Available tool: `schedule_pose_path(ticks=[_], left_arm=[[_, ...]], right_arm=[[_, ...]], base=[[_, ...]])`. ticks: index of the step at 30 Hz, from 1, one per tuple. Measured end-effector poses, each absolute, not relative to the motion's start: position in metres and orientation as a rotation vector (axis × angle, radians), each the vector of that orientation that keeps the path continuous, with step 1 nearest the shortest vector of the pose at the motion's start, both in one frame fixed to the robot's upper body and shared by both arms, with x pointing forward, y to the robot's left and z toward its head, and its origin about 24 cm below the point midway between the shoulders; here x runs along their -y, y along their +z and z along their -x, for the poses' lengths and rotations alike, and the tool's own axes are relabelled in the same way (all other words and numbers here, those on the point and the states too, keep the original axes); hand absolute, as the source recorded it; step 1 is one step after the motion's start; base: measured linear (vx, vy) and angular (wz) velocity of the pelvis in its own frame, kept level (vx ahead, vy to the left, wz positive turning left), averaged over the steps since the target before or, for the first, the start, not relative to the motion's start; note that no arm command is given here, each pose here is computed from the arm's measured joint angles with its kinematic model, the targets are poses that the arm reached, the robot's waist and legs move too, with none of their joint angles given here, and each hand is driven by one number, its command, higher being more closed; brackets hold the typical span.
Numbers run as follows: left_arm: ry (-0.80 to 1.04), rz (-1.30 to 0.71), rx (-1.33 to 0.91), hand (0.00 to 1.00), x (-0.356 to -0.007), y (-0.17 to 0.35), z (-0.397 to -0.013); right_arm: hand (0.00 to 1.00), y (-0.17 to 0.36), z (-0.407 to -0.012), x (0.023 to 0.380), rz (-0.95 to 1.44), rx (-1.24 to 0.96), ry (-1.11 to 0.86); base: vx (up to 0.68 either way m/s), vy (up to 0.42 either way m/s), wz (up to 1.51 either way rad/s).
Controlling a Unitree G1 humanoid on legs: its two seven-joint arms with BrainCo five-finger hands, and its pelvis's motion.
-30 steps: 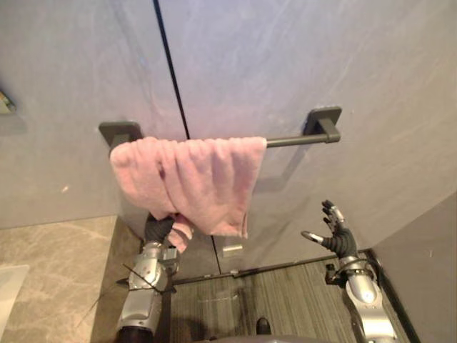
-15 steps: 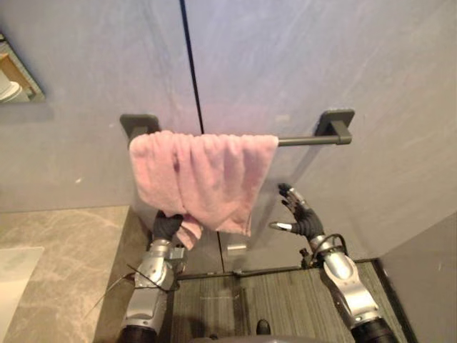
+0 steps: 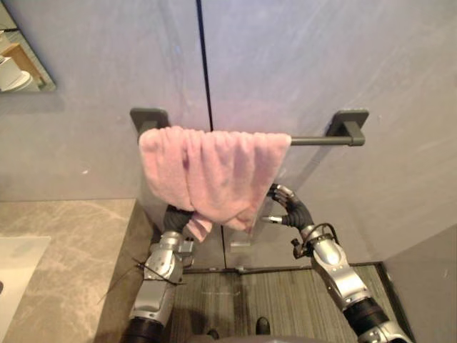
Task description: Organize washtable
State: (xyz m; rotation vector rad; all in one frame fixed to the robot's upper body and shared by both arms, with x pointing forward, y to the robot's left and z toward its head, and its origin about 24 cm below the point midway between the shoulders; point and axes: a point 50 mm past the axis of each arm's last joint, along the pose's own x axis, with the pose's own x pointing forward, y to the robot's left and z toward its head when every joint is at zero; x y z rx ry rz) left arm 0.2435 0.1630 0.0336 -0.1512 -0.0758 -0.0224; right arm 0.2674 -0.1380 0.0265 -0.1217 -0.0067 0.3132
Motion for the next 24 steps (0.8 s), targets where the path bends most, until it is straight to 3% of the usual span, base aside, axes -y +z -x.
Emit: schedule_pose_path(ticks=[14,15,24], left_arm=[[-0.073,0.167,0.104,1.0,-0.15,0.041,-0.251],[-0.075,0.17,0.108,1.0,-0.149,0.043,-0.252],[-0.081,0.172,0.128,1.0,-0.147,0.048,-0.256]], right_arm=[[0.0,0.023,-0.287,0.123,0.141,-0.035,0.348],[1.0,0.024,-0.287,0.121,0.138,-0.033,0.35],[1.0,0.03,-0.293,0.111,0.133,-0.018,0.371]], base=[[-0.03,0.011,0.09],[-0.02,0.01,0.06],[0.0,0.0,0.0]])
